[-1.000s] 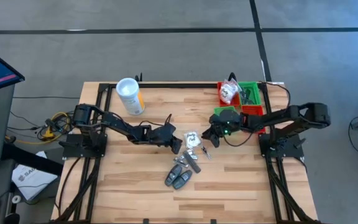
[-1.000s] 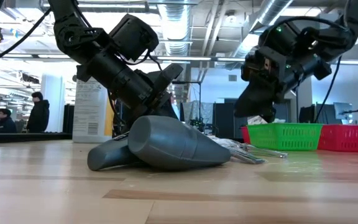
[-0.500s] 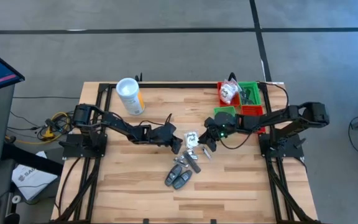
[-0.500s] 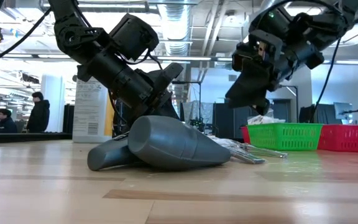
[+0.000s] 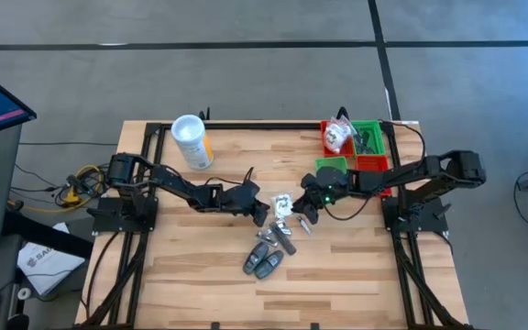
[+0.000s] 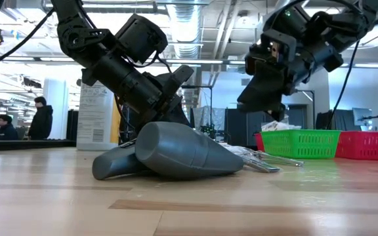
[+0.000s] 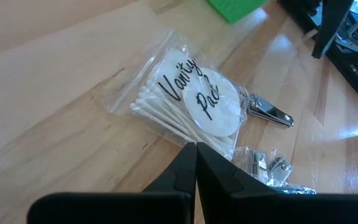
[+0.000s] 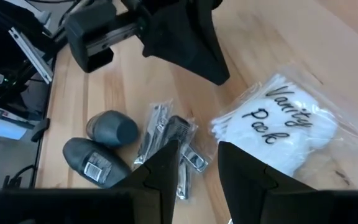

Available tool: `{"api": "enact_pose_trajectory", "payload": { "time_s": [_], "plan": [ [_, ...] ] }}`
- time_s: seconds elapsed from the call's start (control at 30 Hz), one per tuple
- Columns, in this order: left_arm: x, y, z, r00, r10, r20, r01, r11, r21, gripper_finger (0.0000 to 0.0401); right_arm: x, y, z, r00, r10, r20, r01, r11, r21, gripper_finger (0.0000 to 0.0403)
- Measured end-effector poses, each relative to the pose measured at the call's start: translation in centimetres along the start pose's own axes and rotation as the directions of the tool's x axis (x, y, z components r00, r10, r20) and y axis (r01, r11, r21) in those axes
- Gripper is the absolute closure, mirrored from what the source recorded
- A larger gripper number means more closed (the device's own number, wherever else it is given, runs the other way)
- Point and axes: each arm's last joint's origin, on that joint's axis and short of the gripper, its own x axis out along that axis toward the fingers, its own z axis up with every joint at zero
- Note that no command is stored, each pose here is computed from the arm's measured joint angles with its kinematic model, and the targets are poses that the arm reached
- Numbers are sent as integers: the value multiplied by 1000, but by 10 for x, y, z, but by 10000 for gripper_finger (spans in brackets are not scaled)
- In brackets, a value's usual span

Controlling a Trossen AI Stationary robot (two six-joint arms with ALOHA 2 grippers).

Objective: Pick & Place Travel size toiletries
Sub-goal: Put the white cotton pack into the top red bin

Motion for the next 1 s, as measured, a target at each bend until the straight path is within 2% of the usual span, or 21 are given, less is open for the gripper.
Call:
{"api": "enact_pose_trajectory", "payload": {
  "time_s": [0.13, 0.33, 0.43, 0.53, 0.6, 1.0],
  "plan": [
    [0, 0, 0, 1000, 1, 0, -1, 1000, 0, 397, 1, 5, 1, 999, 24, 22, -24, 999, -23, 298],
    [0, 0, 0, 1000, 1, 0, -1, 1000, 0, 397, 8, 0, 0, 999, -3, 37, 4, 999, -38, 298],
    [0, 0, 0, 1000, 2, 0, -2, 1000, 0, 397, 21, -8, -3, 1000, -10, 8, 10, 1000, -26, 298],
    [0, 0, 0, 1000, 2, 0, -2, 1000, 0, 397, 33, -20, -5, 997, 0, -76, 0, 1000, 6, 298],
    [0, 0, 0, 1000, 2, 0, -2, 1000, 0, 397, 38, -23, 1, 998, 13, -67, -12, 1000, 10, 298],
    [0, 1, 0, 1000, 2, 2, -2, 1000, 7, 397, 35, -50, 8, 991, -85, -108, 93, 993, 75, 298]
  ]
}}
